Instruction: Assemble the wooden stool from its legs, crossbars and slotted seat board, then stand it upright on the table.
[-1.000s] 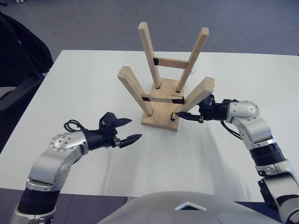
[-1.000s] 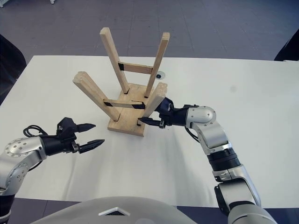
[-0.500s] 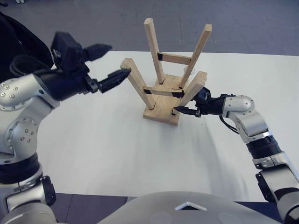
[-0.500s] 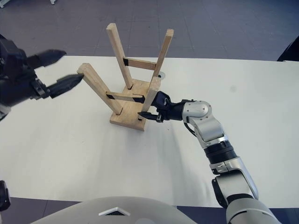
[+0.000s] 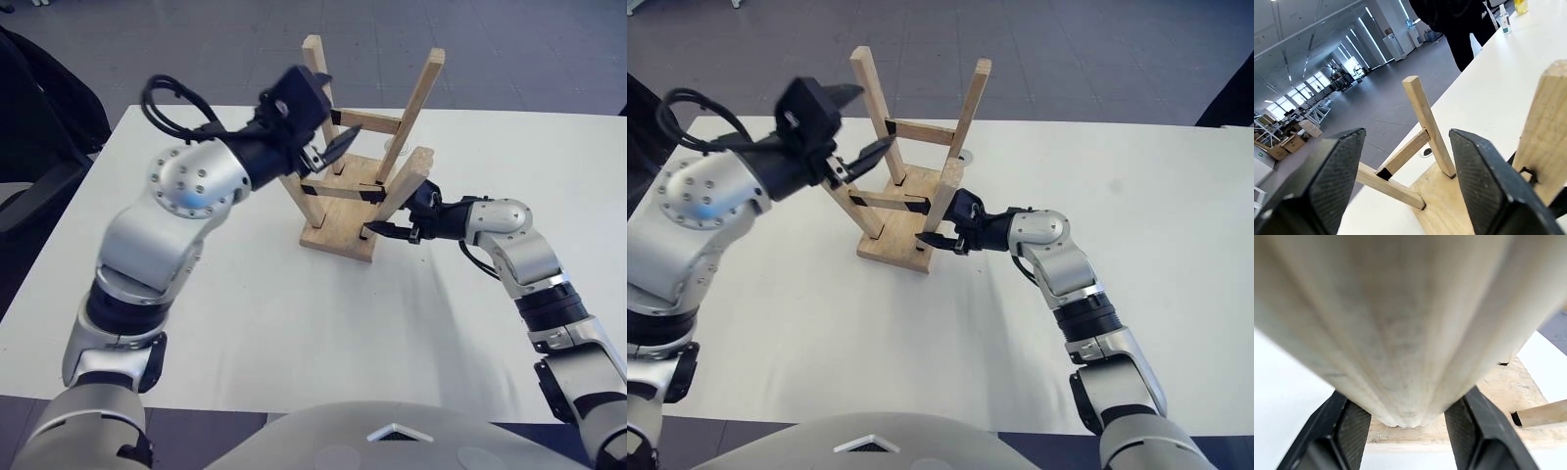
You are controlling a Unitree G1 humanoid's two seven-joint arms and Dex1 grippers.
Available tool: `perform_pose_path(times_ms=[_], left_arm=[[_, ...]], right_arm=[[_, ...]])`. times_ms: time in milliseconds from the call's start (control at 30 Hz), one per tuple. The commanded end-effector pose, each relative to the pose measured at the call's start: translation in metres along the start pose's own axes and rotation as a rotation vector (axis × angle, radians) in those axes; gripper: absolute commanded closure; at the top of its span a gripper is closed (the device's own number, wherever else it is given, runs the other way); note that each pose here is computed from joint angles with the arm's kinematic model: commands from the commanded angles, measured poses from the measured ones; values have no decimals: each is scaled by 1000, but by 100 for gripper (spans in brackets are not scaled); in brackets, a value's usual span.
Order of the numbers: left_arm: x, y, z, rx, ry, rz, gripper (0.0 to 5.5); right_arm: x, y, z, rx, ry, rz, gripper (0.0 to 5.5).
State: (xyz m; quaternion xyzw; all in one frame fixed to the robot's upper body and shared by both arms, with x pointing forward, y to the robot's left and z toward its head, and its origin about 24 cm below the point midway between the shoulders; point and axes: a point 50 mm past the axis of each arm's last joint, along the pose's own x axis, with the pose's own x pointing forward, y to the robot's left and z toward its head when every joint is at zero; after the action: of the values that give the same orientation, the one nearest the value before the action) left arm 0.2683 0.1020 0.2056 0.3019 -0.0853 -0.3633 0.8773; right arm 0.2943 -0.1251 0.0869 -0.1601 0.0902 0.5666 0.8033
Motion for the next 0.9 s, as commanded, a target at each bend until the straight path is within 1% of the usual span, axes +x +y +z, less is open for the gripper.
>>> perform_pose_path(times_ms=[33,200,333,467,567,600,667,733,800,900], left_arm=[[12,-23,-14,202,12,-74,270],[22,-49,-30,299,20,-140,270],[23,-59,-53,343,110,-161,270],[20,-73,-71,312,203,-214,270],[20,-81,-75,285,216,-234,270],[21,-78,-72,277,197,-200,270],[23,-57,-57,271,105,-33,270],[19,-32,-35,272,-36,146,270],[9,-12,-15,272,-174,270,270],[-15,16,11,266,-351,431,270]], right_arm=[[-3,9,-38,144,170,-17,348],[-1,9,-37,153,166,-17,348],[-1,11,-37,159,163,-10,348],[-2,13,-38,168,163,-7,348],[-2,14,-37,169,161,-6,348],[-2,14,-37,170,163,-5,348],[-2,14,-38,173,169,-5,348],[-2,14,-39,175,177,-7,348],[-2,13,-40,176,180,-8,348],[-4,13,-41,177,186,-9,348]])
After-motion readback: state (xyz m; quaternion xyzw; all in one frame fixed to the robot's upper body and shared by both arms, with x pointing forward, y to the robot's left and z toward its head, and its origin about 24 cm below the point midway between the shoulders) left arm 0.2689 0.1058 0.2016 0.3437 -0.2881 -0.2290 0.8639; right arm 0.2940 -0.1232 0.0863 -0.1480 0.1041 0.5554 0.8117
